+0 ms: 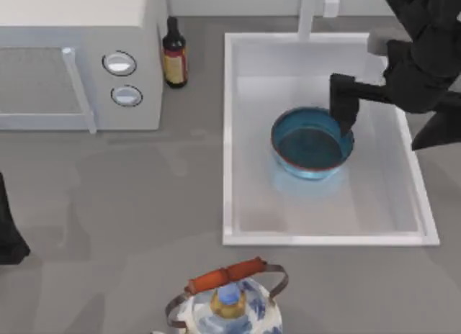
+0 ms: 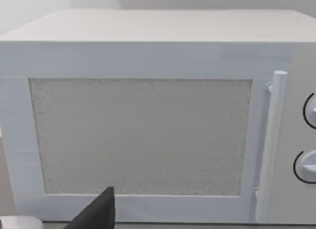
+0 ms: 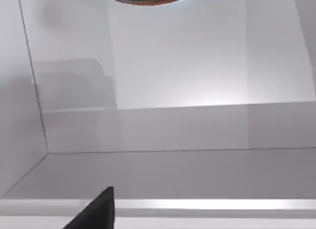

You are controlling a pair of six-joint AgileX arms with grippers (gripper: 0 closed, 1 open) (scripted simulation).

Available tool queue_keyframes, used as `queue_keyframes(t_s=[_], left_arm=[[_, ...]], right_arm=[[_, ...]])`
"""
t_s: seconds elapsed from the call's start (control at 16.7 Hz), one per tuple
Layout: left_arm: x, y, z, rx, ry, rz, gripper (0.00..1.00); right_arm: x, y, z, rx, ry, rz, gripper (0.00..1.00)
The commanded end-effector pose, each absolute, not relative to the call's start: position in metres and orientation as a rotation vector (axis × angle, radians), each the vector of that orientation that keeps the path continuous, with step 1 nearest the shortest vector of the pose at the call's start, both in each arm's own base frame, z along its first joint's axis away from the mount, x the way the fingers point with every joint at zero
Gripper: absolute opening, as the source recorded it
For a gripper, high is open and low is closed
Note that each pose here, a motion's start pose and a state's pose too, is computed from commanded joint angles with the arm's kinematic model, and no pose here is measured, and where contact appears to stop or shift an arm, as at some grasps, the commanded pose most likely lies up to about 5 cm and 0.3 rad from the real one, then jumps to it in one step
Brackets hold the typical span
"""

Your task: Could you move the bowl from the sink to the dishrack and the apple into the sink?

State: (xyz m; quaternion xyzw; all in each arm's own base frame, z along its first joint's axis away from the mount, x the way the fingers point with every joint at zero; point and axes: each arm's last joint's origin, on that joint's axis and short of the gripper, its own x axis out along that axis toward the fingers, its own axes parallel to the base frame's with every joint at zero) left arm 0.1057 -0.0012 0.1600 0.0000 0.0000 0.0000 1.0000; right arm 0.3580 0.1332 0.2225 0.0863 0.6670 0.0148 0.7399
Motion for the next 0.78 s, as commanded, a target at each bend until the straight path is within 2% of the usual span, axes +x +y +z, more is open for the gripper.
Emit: queue_keyframes(t_s=[0.12,0.3,0.54,0.78], left_arm=[[0.106,-0.001,0.16,0.0,0.0,0.0,1.0],[0.106,-0.001,0.16,0.0,0.0,0.0,1.0],[0.106,-0.001,0.16,0.0,0.0,0.0,1.0],[0.106,-0.001,0.16,0.0,0.0,0.0,1.0]], right_arm=[[0.388,0.162,0.202,0.155,1.533,0.007,1.0],[0.421,0.203,0.174,0.098,1.552,-0.013,1.0],[0.447,0.245,0.153,0.039,1.469,-0.013,1.0],[0.457,0.266,0.145,0.009,1.382,-0.009,1.0]])
